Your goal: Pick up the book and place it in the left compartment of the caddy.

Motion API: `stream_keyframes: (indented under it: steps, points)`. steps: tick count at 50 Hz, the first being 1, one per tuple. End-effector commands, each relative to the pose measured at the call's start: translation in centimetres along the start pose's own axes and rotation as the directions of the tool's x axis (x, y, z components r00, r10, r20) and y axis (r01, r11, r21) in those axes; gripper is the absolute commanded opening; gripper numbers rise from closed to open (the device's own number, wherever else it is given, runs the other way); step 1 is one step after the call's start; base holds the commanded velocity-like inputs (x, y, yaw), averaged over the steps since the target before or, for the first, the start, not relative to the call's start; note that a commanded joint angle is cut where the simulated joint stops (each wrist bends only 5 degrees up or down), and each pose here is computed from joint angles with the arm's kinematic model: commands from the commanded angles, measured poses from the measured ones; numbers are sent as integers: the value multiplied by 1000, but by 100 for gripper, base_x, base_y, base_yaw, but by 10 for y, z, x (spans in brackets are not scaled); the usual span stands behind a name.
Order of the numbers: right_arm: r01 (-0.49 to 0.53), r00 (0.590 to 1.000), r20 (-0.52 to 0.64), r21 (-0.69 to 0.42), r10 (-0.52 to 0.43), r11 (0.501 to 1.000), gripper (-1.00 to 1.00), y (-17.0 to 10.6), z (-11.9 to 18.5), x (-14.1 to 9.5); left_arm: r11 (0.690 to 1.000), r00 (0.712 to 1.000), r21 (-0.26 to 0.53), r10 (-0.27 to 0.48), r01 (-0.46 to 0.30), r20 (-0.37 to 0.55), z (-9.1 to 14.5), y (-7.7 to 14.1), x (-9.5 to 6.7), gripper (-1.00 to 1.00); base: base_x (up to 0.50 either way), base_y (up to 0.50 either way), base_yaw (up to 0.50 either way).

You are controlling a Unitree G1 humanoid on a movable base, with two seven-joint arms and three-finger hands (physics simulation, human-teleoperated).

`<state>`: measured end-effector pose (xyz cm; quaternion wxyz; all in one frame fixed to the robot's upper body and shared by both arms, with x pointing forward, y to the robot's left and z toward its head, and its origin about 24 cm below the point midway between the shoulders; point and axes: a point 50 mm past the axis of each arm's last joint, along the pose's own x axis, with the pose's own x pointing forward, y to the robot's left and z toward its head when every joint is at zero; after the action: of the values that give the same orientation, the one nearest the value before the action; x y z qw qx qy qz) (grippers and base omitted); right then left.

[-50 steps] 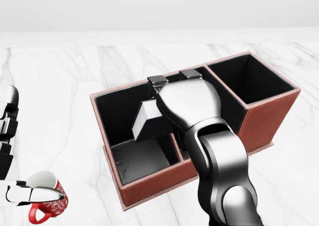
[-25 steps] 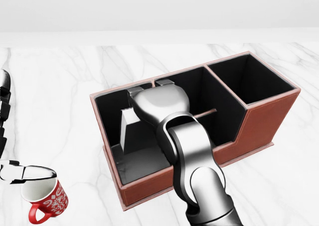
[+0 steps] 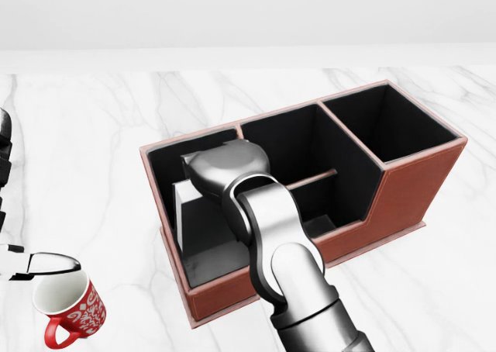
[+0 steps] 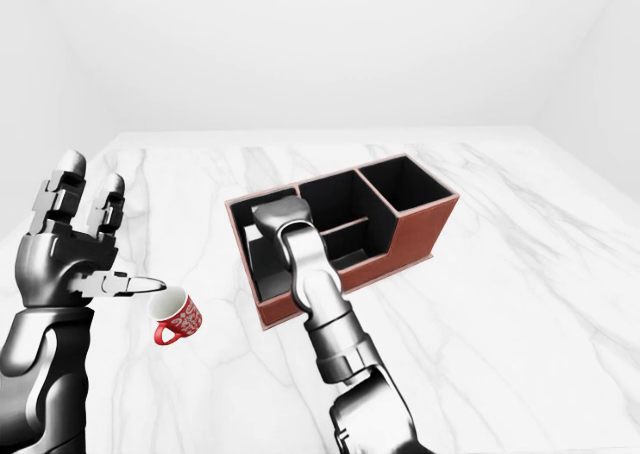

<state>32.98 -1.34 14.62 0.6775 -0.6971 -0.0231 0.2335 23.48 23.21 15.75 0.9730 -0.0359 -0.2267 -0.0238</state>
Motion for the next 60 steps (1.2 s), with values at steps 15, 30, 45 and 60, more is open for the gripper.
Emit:
stream_keyframes:
  steps: [15, 30, 45, 60]
  points:
    - [-77, 997, -17, -33, 77, 996, -100, 4, -2, 15, 1000, 1000, -3, 5, -5, -7, -2, 2, 3, 100, 0, 0, 0]
    - [-100, 995, -5, -30, 100, 995, -100, 15, -1, 30, 1000, 1000, -6, 11, -11, -27, -7, 4, 1, 100, 0, 0, 0]
    - [-39, 999, -4, -35, 39, 999, -100, 18, -2, 42, 1000, 999, -10, 16, -17, -51, -12, 6, 1, 100, 0, 0, 0]
    - [-41, 999, -13, -42, 40, 998, -100, 31, -6, 50, 1000, 998, -12, 17, -18, -62, -15, 6, 0, 100, 0, 0, 0]
